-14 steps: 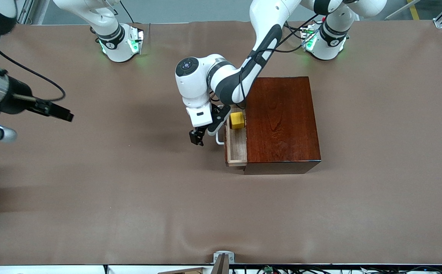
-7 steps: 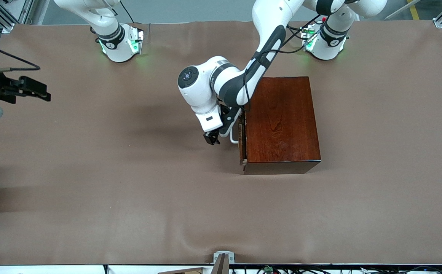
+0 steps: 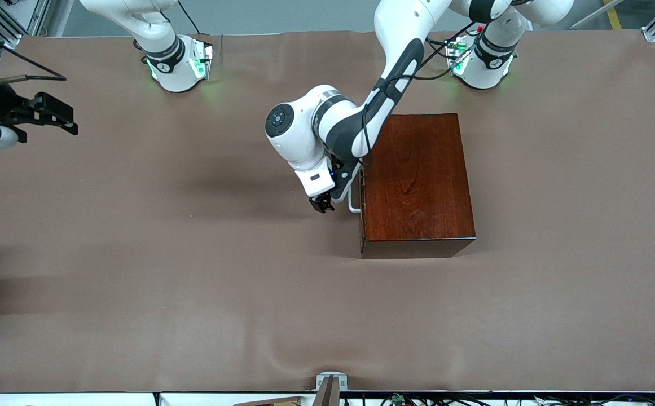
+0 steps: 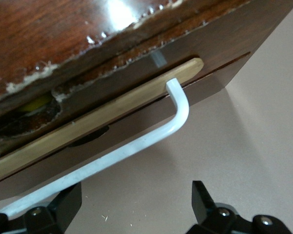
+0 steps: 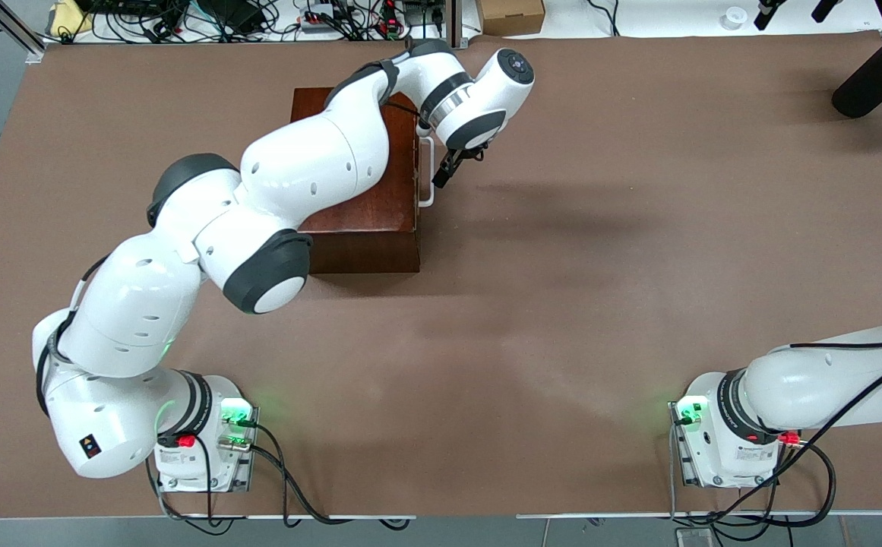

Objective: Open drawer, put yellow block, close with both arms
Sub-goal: 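Push the drawer shut with the left gripper while the right arm retracts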

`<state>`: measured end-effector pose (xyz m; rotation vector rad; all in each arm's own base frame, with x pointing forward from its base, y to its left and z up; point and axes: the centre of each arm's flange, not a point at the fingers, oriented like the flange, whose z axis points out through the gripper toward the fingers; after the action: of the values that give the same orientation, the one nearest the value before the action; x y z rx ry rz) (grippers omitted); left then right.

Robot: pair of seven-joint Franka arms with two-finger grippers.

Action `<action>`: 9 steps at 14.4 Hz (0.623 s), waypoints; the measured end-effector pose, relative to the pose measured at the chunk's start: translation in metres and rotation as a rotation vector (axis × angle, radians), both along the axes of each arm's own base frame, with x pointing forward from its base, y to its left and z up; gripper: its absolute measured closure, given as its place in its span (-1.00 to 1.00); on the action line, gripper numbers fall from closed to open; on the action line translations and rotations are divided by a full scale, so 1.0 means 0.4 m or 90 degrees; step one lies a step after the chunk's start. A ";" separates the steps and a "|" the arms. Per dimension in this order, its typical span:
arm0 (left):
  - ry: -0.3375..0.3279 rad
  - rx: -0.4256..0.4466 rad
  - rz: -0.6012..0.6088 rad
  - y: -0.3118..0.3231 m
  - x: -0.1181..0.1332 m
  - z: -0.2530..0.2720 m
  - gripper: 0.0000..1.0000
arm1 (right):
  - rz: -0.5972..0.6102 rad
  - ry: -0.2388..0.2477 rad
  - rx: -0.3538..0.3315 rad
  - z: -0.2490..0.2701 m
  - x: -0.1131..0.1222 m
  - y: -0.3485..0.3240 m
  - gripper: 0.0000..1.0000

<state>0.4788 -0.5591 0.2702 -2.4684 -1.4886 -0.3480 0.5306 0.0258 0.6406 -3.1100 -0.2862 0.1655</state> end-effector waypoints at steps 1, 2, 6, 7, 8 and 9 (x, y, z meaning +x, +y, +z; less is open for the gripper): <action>0.001 0.000 -0.003 -0.001 -0.001 0.000 -1.00 | 0.009 -0.001 -0.003 -0.003 -0.003 -0.009 -1.00; 0.004 -0.001 -0.014 -0.005 -0.004 0.002 -1.00 | 0.011 0.000 -0.003 -0.006 -0.003 -0.028 -1.00; -0.009 -0.044 -0.084 -0.042 -0.013 0.084 -1.00 | -0.001 -0.002 0.000 -0.008 -0.002 -0.109 -1.00; -0.016 -0.058 -0.104 -0.043 -0.009 0.141 -1.00 | -0.002 -0.003 0.000 -0.007 -0.002 -0.111 -1.00; -0.023 -0.072 -0.125 -0.038 -0.004 0.204 -1.00 | -0.002 -0.003 0.000 -0.007 -0.002 -0.110 -1.00; -0.031 -0.085 -0.151 -0.026 0.006 0.273 -1.00 | -0.001 -0.003 0.000 -0.007 -0.002 -0.107 -1.00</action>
<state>0.4811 -0.5693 0.3794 -2.7698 -1.2770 -0.3632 0.5300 -0.0170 0.6377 -3.1114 -0.2850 0.1587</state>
